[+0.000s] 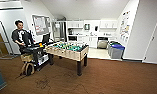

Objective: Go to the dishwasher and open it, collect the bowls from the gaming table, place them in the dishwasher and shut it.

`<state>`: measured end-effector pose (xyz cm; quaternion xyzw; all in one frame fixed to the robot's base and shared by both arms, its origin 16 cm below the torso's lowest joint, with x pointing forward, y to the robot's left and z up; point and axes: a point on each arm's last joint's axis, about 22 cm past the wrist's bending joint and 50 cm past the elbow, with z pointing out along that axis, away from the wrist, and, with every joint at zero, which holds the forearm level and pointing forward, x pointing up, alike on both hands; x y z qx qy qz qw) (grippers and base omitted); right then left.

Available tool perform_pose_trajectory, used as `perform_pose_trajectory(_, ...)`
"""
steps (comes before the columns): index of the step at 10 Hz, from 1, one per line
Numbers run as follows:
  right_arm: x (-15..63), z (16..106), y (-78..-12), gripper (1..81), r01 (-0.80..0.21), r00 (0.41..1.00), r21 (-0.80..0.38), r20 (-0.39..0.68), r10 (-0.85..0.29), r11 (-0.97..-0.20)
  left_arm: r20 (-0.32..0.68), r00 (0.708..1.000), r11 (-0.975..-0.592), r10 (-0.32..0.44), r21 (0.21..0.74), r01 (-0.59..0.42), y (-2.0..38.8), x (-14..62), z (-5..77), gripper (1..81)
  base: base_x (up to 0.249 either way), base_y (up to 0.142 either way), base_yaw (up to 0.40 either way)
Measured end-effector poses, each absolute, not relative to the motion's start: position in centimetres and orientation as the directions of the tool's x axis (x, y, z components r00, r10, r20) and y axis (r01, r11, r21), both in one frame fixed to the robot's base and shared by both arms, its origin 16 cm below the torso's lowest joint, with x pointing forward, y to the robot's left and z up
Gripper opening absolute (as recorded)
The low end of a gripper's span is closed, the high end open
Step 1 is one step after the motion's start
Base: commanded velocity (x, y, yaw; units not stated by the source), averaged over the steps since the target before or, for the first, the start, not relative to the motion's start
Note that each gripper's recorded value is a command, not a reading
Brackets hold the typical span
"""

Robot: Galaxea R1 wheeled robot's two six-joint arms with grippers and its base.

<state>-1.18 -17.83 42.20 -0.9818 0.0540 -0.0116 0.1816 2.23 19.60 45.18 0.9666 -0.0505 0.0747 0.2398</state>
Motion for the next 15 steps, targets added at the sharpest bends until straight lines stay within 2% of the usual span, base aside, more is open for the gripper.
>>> perform_pose_trajectory(5,-1.14,42.20,-17.83,1.0,-0.101,0.994,-0.358,0.004,-0.110,-0.928,0.161,0.985,-0.882,-0.063,0.452,-0.130,19.93,1.59,45.10,1.0,0.082,-0.074,0.000)
perform_pose_trajectory(15,-1.34,42.21,-17.79,1.0,-0.106,0.993,-0.358,0.002,-0.115,-0.928,0.159,0.985,-0.881,-0.063,0.456,-0.130,19.61,1.30,45.10,1.0,0.090,0.000,0.000)
